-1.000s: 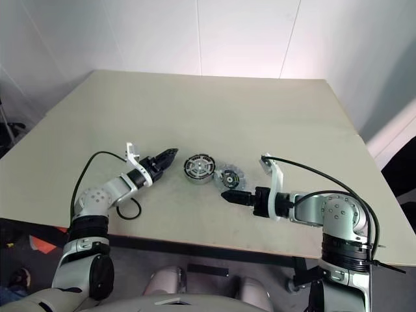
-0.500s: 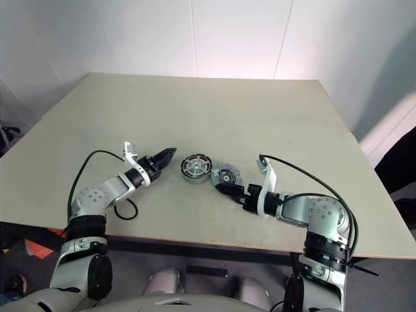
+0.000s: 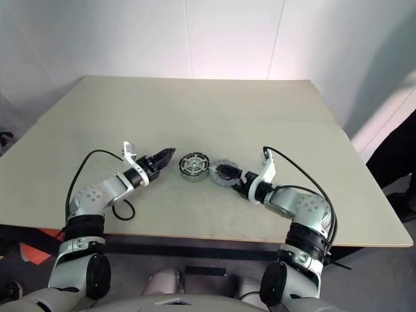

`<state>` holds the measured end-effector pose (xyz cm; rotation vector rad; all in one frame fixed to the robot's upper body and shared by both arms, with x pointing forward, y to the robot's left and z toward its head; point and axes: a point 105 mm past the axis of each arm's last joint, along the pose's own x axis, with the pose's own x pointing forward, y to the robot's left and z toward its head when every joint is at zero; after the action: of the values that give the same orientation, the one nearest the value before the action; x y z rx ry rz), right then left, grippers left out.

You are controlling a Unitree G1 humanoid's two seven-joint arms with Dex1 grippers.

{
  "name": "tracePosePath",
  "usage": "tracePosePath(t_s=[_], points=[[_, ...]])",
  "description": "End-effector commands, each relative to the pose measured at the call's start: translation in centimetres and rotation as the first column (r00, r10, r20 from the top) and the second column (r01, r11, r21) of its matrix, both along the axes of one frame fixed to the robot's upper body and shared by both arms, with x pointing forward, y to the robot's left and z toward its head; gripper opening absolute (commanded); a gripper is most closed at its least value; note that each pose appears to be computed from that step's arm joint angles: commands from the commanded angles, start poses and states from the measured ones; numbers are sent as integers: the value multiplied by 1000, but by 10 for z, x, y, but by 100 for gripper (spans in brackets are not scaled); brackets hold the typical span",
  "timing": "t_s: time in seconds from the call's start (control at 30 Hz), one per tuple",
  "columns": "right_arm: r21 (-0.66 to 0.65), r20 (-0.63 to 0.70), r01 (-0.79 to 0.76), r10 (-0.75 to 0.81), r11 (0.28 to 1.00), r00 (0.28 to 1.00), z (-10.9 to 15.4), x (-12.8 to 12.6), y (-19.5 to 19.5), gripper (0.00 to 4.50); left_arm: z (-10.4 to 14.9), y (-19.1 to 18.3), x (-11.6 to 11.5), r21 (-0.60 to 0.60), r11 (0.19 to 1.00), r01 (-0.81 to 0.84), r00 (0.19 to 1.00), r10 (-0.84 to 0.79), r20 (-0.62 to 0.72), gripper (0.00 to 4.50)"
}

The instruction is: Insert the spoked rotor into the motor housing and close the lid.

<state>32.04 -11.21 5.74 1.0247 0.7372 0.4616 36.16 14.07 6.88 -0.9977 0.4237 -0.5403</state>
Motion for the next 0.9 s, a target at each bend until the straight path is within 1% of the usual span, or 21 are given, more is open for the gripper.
tracePosePath(t_s=[0.03,0.2,0.33,0.47,0.6,0.73,0.9], points=[[3,39,30,-31,1000,999,11,8,2,447,17,0,5,11,1000,4,998,-5,60,294],[9,69,-11,10,1000,998,25,7,10,447,18,2,7,16,1000,-3,998,2,62,294],[-38,109,-142,145,989,983,44,-1,26,447,18,6,9,18,1000,-17,998,16,65,294],[-82,175,-213,224,974,959,68,0,44,447,19,8,12,15,999,-36,997,35,73,294],[-144,199,-266,291,953,936,80,1,63,447,20,11,13,13,999,-52,995,50,83,294],[-190,167,-314,346,930,923,77,2,79,447,19,15,11,5,997,-77,993,76,90,294],[-239,126,-334,370,912,921,71,5,84,447,18,19,8,-2,995,-100,991,100,91,294]])
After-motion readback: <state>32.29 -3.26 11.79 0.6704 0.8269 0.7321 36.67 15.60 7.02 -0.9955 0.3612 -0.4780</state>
